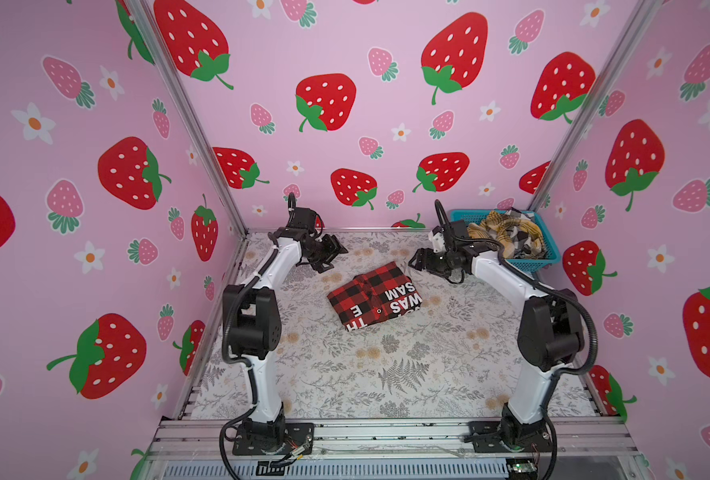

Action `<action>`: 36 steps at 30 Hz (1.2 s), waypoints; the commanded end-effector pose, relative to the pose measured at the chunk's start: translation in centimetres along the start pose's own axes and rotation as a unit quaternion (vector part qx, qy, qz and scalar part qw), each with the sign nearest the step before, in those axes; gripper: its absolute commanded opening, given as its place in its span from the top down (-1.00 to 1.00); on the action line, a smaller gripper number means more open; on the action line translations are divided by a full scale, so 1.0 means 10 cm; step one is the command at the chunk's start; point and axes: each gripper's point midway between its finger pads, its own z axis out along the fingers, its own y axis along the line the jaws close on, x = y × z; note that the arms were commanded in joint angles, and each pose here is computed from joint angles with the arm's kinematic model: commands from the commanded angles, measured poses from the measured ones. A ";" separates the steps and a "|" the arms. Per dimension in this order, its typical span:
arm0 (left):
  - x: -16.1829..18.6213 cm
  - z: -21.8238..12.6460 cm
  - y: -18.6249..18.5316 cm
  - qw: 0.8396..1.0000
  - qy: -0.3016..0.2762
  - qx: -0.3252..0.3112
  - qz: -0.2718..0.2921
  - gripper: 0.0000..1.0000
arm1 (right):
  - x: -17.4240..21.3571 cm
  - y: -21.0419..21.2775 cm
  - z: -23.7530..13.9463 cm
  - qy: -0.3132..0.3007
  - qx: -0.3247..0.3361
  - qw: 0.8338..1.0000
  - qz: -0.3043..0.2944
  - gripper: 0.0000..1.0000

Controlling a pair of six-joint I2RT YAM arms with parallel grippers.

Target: Fold and stack the long sleeve shirts

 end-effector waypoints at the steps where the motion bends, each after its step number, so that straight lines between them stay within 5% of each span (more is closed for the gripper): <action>1: 0.30 -0.19 0.29 0.999 -0.001 -0.027 0.018 -0.46 | 0.07 0.06 0.08 -0.001 -0.027 0.999 -0.045 -0.59; 7: 0.87 0.17 0.99 0.997 0.052 -0.027 -0.047 -0.50 | 0.21 -0.07 0.48 0.043 -0.014 0.997 -0.063 -0.53; 12: 0.97 0.50 1.05 0.992 0.090 0.019 -0.087 -0.36 | 0.45 -0.20 0.69 0.076 0.013 0.995 -0.067 -0.26; 17: 0.98 0.53 1.07 0.991 0.100 0.011 -0.085 -0.16 | 0.86 -0.01 0.68 0.099 0.012 0.992 -0.077 0.24; 21: 1.17 0.50 1.16 0.989 0.118 0.002 -0.087 0.01 | 1.30 0.13 0.55 0.114 0.013 0.991 -0.071 0.36; 25: 1.55 0.38 1.21 0.987 0.144 -0.010 -0.070 0.17 | 1.54 0.17 0.26 0.098 0.011 0.993 -0.061 0.34; 29: 1.72 0.19 1.14 0.989 0.141 -0.009 -0.048 0.05 | 1.31 -0.01 0.02 0.062 0.029 0.996 -0.057 -0.11; 32: 1.43 0.09 1.20 0.993 0.100 -0.049 -0.036 -0.21 | 1.09 -0.07 0.08 0.059 -0.016 0.997 -0.043 -0.36; 36: 0.95 0.18 1.21 0.994 0.080 -0.058 -0.049 -0.29 | 0.85 0.04 0.30 0.067 -0.067 0.994 -0.058 -0.47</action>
